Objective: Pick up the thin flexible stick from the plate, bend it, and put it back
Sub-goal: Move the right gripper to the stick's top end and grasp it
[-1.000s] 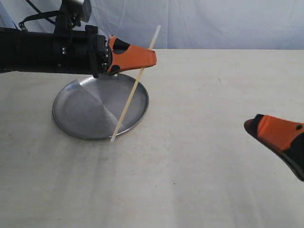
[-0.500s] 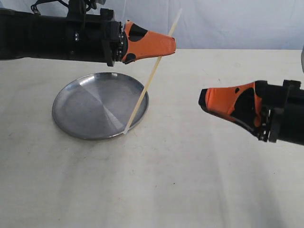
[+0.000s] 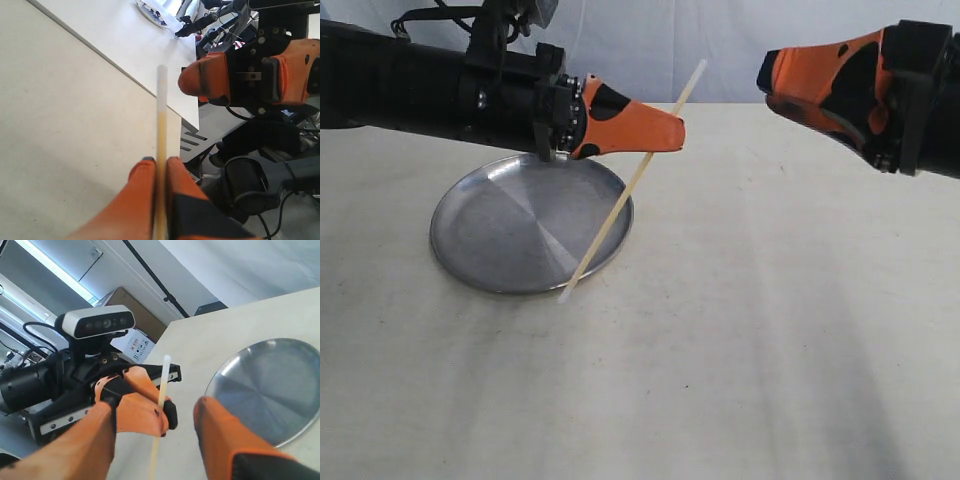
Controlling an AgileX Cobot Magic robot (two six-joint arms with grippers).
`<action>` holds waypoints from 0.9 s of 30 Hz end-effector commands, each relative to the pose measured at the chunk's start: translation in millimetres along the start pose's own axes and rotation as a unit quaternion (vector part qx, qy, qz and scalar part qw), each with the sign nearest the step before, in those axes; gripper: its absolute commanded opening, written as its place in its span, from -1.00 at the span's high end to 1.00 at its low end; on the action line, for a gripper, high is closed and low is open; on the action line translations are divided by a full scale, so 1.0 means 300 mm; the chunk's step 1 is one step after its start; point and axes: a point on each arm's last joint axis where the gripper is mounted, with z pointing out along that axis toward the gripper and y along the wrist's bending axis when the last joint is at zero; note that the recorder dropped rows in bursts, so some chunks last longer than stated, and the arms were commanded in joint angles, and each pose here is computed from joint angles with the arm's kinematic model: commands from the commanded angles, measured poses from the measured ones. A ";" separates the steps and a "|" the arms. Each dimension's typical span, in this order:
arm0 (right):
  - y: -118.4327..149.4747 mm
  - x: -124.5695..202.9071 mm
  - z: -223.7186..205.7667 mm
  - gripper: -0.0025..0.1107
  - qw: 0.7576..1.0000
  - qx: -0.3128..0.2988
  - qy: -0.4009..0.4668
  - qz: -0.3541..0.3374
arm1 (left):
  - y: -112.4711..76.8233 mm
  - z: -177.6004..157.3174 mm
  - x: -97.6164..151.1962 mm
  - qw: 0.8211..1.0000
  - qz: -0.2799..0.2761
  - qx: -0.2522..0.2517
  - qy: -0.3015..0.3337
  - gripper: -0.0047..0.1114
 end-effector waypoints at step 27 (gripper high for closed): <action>-0.012 0.006 0.038 0.09 0.998 -0.046 0.036 0.007 | -0.065 0.075 0.020 0.999 0.023 0.040 0.027 0.92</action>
